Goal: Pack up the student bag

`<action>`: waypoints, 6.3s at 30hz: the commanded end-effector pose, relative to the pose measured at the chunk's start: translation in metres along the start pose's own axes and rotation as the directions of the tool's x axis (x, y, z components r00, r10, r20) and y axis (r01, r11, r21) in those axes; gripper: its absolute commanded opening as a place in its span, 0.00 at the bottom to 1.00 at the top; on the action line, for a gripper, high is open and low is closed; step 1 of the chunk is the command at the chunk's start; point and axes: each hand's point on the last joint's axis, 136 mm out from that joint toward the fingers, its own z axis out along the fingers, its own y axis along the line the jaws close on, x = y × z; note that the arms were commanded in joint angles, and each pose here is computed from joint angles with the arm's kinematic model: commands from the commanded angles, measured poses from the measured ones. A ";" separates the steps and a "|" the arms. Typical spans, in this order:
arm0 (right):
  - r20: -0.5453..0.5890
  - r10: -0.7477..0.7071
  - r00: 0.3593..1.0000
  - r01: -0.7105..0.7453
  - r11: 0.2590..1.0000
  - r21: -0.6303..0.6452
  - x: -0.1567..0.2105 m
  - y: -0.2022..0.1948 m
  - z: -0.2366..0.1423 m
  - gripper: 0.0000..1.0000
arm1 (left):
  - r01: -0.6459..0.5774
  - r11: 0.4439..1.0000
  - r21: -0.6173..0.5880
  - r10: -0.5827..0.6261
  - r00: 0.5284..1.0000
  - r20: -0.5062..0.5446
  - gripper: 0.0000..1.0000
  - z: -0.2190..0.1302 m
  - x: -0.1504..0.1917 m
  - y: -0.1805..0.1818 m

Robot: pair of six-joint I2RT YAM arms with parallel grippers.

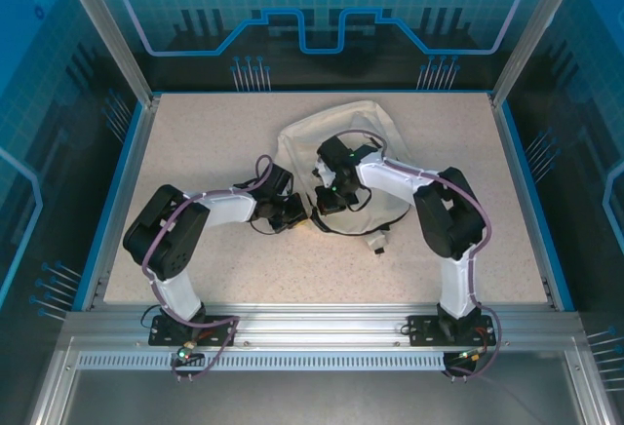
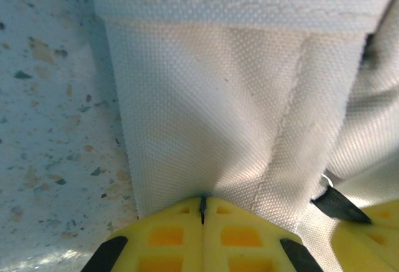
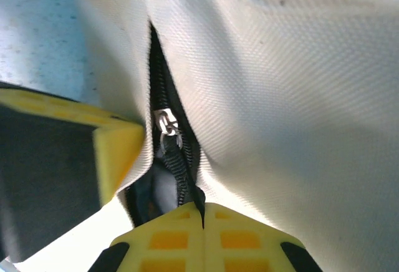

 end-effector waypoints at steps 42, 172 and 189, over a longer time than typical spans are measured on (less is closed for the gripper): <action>-0.014 0.073 0.997 -0.074 0.970 -0.230 0.021 0.041 -0.027 0.00 | -0.042 0.994 -0.101 0.050 0.995 0.081 0.13 -0.013 -0.049 -0.032; 0.160 -0.101 0.982 0.076 0.986 0.150 0.036 0.046 -0.094 0.00 | 0.191 0.979 -0.068 -0.150 0.909 0.390 0.00 -0.133 -0.111 0.066; 0.186 -0.198 0.962 0.229 0.960 -0.162 -0.006 0.150 -0.061 0.00 | 0.219 0.975 -0.031 -0.189 0.897 0.399 0.69 -0.176 -0.107 0.082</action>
